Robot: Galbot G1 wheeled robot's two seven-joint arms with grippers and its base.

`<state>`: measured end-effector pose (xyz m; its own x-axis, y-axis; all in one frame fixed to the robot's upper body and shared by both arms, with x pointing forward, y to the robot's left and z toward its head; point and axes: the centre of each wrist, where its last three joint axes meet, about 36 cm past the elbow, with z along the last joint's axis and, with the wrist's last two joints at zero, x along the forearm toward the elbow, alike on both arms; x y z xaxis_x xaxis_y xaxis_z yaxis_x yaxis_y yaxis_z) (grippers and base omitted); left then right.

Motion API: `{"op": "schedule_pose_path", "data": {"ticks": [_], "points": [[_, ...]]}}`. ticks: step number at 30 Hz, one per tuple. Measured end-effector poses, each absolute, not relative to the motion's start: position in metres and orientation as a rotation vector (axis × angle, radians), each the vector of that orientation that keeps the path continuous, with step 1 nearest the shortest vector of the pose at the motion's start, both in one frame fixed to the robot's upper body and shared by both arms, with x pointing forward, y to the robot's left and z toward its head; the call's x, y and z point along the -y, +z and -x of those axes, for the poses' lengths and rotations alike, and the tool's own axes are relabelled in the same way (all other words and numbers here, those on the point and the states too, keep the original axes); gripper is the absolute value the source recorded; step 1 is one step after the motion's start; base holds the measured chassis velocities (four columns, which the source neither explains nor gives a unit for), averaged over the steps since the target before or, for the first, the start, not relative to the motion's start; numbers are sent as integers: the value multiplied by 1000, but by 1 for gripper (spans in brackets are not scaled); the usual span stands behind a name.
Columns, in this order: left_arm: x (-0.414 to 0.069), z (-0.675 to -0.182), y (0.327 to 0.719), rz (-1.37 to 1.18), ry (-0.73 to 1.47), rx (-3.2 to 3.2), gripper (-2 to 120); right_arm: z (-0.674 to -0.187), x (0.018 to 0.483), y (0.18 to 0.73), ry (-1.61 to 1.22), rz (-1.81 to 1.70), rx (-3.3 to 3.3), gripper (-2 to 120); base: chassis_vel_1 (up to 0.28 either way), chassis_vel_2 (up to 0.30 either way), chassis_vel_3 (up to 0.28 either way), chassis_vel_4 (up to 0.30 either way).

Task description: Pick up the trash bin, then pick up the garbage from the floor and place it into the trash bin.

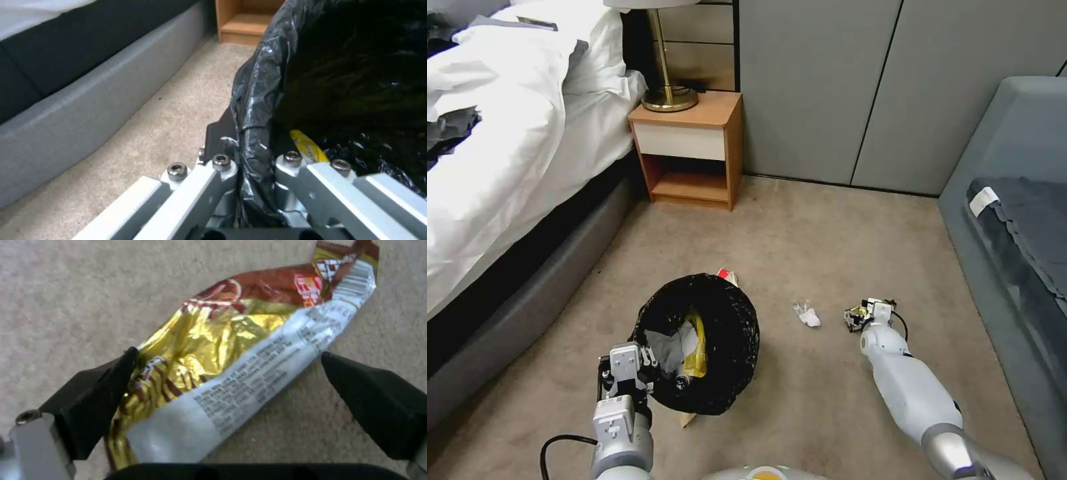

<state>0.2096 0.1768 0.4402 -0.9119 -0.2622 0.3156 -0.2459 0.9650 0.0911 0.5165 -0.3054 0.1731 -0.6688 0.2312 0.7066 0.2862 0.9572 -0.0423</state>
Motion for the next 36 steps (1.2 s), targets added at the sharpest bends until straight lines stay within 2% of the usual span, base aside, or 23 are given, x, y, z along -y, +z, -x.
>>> {"op": "schedule_pose_path", "data": {"ticks": [3, 6, 7, 10, 14, 17, 18, 20, 22, 23, 25, 27, 29, 36], "points": [[-176, -210, 440, -370, -71, 2786, 3, -515, 308, 169, -96, 361, 2329, 97, 0, 0, 0, 0], [-176, -210, 439, -370, -73, 2785, 3, -515, 311, 165, -99, 358, 2341, 89, 0, 0, 0, 0], [-176, -210, 438, -371, -74, 2783, 3, -515, 313, 163, -101, 357, 2347, 79, 0, 0, 0, 0], [-176, -210, 438, -371, -75, 2781, 3, -516, 313, 163, -103, 355, 2351, 74, 0, 0, 0, 0], [-176, -210, 437, -372, -77, 2779, 3, -518, 313, 161, -112, 350, 2366, 54, 0, 0, 0, 0], [-176, -210, 437, -372, -77, 2779, 3, -518, 312, 161, -114, 347, 2371, 47, 0, 0, 0, 0], [-176, -210, 436, -372, -77, 2778, 3, -518, 311, 161, -114, 345, 2375, 39, 0, 0, 0, 0], [-176, -210, 436, -372, -77, 2778, 3, -519, 311, 161, -114, 344, 2376, 36, 0, 0, 0, 0], [-176, -210, 436, -372, -77, 2778, 3, -519, 311, 161, -113, 343, 2382, 26, 0, 0, 0, 0], [-176, -210, 436, -372, -77, 2778, 3, -519, 311, 161, -113, 343, 2382, 26, 0, 0, 0, 0], [-176, -211, 436, -370, -75, 2779, 3, -519, 310, 161, -114, 341, 2387, 14, 0, 0, 0, 0], [-176, -211, 436, -369, -75, 2779, 3, -519, 309, 161, -114, 341, 2390, 11, 0, 0, 0, 0], [-175, -211, 436, -368, -75, 2777, 3, -519, 309, 161, -114, 343, 2396, 2, 0, 0, 0, 0], [-176, -210, 435, -365, -74, 2776, 3, -516, 308, 163, -107, 355, 2431, 0, 0, 0, 0, 0]]}}
